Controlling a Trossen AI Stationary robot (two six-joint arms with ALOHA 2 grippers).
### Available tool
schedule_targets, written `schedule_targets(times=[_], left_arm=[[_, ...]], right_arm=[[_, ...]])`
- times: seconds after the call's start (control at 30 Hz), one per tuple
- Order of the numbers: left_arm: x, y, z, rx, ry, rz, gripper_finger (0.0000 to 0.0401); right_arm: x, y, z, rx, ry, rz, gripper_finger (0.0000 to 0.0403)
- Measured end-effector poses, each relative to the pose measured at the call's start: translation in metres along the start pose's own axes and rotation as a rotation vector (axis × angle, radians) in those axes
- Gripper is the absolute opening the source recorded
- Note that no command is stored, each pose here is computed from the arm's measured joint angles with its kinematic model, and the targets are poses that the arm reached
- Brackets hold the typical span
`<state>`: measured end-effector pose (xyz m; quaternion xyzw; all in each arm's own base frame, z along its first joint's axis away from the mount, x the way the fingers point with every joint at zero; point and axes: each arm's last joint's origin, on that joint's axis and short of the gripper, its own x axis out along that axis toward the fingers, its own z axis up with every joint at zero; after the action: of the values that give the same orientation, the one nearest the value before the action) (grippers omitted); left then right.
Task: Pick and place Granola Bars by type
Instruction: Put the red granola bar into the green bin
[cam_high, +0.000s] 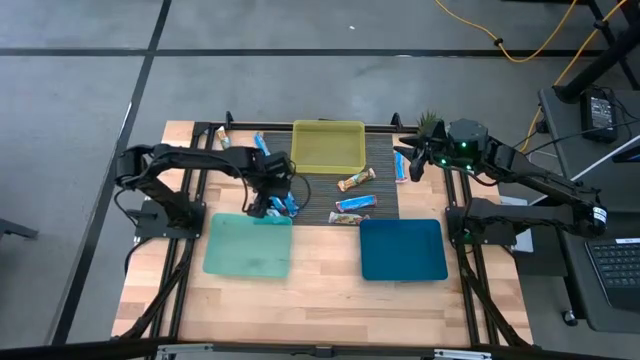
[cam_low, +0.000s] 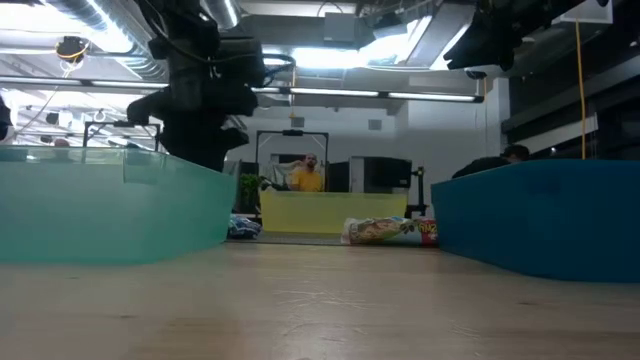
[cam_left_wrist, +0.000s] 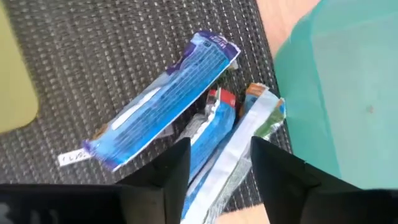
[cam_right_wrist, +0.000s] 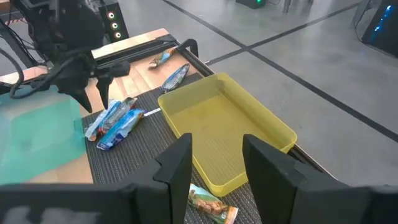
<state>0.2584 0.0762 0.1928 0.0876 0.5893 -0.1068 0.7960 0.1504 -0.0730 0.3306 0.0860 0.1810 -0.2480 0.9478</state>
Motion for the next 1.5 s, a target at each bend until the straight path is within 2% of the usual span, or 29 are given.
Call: schedule_targets(times=[0.2,0.57,0.73,1.1,1.3,1.5], left_arm=[[0.015,0.001,0.007,0.008,-0.002,-0.001,0.0173],[0.038,0.005,0.008,-0.009,0.040,-0.032,0.0158],[0.040,0.005,0.008,-0.015,0.047,-0.036,0.0128],[0.040,0.004,0.008,-0.050,0.028,-0.071,0.0008],[0.036,0.003,0.009,-0.076,0.047,-0.098,0.0007],[0.012,0.008,0.024,-0.061,0.021,-0.082,0.0002]], right_arm=[[0.000,0.000,0.000,0.001,0.000,0.000,0.0145],[0.000,0.001,-0.001,0.001,0.007,0.008,0.0145],[0.000,0.001,-0.003,0.000,0.031,0.006,0.0145],[0.000,0.001,-0.003,0.000,0.033,0.005,0.0145],[0.000,0.001,-0.003,0.000,0.034,0.005,0.0145],[0.000,0.001,-0.003,0.000,0.033,0.005,0.0145]])
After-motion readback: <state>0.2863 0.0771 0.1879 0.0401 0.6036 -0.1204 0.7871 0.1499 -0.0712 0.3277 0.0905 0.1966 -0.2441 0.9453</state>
